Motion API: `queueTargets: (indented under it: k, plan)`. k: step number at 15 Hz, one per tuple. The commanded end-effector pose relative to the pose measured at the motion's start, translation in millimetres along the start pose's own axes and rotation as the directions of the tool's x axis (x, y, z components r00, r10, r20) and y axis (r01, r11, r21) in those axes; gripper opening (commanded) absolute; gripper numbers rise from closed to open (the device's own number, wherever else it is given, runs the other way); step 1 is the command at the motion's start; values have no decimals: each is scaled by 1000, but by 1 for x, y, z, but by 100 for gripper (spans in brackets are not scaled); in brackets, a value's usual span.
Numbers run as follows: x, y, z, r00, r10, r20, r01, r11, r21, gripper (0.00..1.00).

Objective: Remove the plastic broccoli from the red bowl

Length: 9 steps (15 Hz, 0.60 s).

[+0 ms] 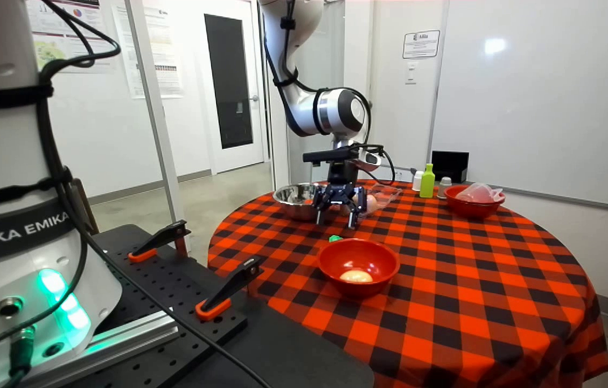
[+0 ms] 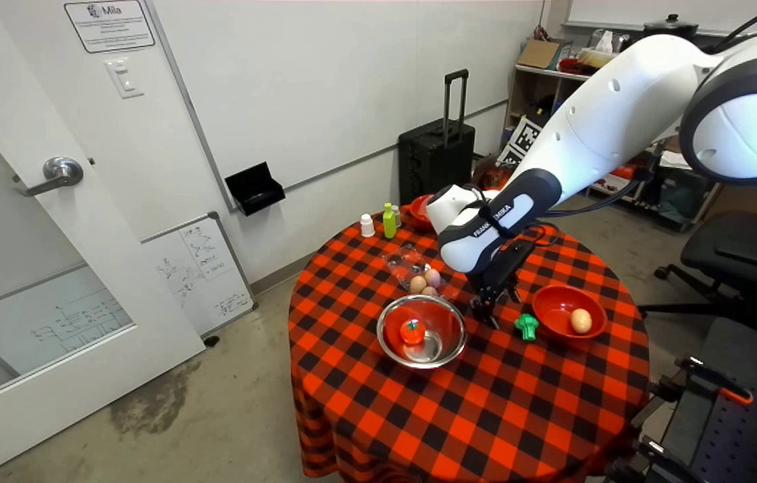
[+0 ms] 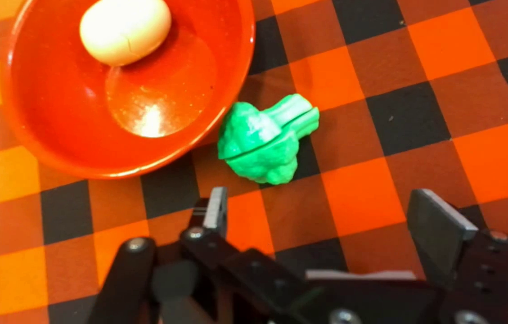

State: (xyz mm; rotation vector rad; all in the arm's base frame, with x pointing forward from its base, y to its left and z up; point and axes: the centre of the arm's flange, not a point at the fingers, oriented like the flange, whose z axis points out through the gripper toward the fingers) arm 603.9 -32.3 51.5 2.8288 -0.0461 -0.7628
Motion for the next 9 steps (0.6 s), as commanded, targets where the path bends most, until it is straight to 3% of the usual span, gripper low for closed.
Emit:
queueTargets:
  k: [1,9]
  plan:
    - [-11,14,-22,998,34,-55,-35,999,-17,100]
    - [-5,24,-41,994,75,-74,-75,997,5,100]
